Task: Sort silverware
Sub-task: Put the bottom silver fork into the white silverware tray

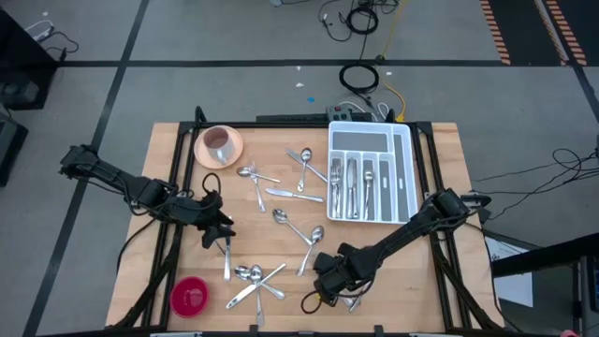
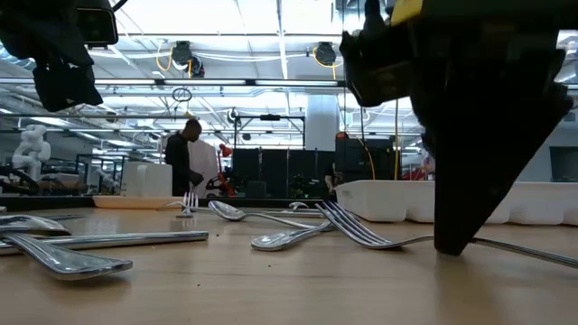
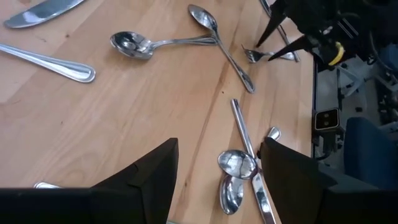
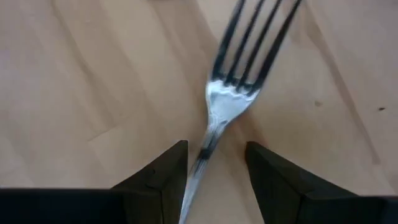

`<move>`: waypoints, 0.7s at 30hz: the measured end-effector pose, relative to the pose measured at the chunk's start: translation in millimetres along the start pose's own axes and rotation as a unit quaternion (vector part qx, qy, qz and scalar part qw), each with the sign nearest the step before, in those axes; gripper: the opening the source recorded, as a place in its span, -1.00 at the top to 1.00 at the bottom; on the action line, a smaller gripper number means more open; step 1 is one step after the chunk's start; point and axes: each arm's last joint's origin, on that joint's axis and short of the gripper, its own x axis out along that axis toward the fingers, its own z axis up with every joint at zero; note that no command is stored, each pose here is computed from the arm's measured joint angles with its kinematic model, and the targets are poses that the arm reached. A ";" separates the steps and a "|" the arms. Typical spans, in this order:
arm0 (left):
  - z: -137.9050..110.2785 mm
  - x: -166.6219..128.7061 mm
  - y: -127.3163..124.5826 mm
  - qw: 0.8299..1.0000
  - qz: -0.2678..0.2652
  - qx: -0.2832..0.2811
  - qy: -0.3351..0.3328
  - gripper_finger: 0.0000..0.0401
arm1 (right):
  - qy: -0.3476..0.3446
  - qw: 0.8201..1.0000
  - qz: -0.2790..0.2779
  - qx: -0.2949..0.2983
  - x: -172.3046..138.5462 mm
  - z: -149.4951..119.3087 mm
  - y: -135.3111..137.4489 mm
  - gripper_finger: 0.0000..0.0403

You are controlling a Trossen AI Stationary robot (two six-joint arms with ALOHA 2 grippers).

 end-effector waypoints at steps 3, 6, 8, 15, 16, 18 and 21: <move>0.2 0.0 0.1 1.000 0.001 0.000 -0.002 -0.14 | 0.010 1.000 -0.004 0.006 7.0 0.6 -1.0 0.35; 0.2 0.0 0.1 1.000 0.002 0.000 -0.003 -0.14 | 0.021 1.000 -0.003 0.002 8.8 0.5 -2.4 0.72; 0.2 0.0 0.1 1.000 0.002 0.000 -0.003 -0.14 | 0.024 1.000 0.005 -0.002 5.6 1.2 -1.8 0.92; 0.7 0.1 0.4 1.000 0.008 0.004 -0.010 -0.14 | 0.024 0.999 0.026 0.027 -7.2 3.7 1.5 0.98; 0.6 0.1 0.4 1.000 0.008 0.008 -0.010 -0.14 | 0.023 0.999 0.034 0.027 -10.4 4.8 4.3 0.99; 0.6 0.1 0.5 1.000 0.008 0.011 -0.010 -0.14 | 0.016 0.998 0.048 0.031 -20.2 8.1 8.8 0.99; 0.6 0.1 0.5 1.000 0.008 0.013 -0.010 -0.14 | -0.006 0.997 0.056 0.050 -35.1 17.9 15.3 0.99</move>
